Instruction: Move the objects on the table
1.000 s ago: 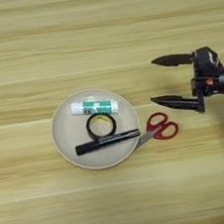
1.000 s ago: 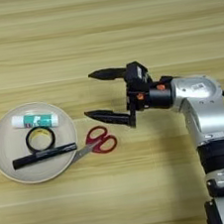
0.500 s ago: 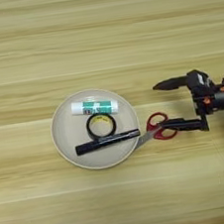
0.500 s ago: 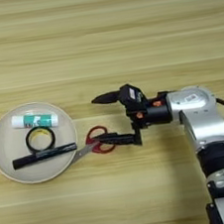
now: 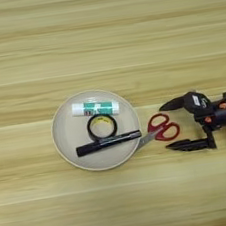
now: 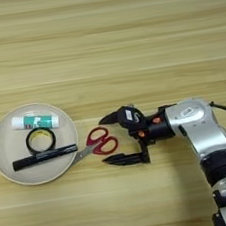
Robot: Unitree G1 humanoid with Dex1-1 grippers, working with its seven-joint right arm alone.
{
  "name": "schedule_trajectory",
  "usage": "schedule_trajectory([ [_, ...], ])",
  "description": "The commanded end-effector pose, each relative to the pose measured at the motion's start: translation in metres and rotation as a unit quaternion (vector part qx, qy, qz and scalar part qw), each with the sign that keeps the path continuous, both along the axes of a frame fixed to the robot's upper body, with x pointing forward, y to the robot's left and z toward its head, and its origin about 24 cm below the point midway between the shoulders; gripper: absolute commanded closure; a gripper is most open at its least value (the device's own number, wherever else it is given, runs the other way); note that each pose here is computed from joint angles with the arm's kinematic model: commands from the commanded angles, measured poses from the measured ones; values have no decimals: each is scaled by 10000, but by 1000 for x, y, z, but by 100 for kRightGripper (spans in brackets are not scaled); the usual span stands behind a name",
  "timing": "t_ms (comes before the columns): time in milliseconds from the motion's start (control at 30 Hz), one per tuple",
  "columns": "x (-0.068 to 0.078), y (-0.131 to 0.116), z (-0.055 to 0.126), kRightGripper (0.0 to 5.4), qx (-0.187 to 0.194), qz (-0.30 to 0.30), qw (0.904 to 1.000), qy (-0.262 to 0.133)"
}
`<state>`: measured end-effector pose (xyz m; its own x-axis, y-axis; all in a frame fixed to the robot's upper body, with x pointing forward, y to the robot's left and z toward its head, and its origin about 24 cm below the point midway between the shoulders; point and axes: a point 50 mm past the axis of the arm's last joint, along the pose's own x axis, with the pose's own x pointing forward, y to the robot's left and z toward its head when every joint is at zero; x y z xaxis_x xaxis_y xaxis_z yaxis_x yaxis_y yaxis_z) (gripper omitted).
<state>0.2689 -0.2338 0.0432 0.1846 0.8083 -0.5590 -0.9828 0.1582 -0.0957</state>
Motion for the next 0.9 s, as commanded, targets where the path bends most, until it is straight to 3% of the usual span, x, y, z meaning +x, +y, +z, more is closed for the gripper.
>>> schedule_trajectory([
  [33, 21, -4, 30, 5, -133, -188, 9969, -749],
  [367, 27, -6, 27, 5, -251, -374, 9961, -753],
  [900, 25, 2, 19, 5, -225, -181, 9977, -610],
])
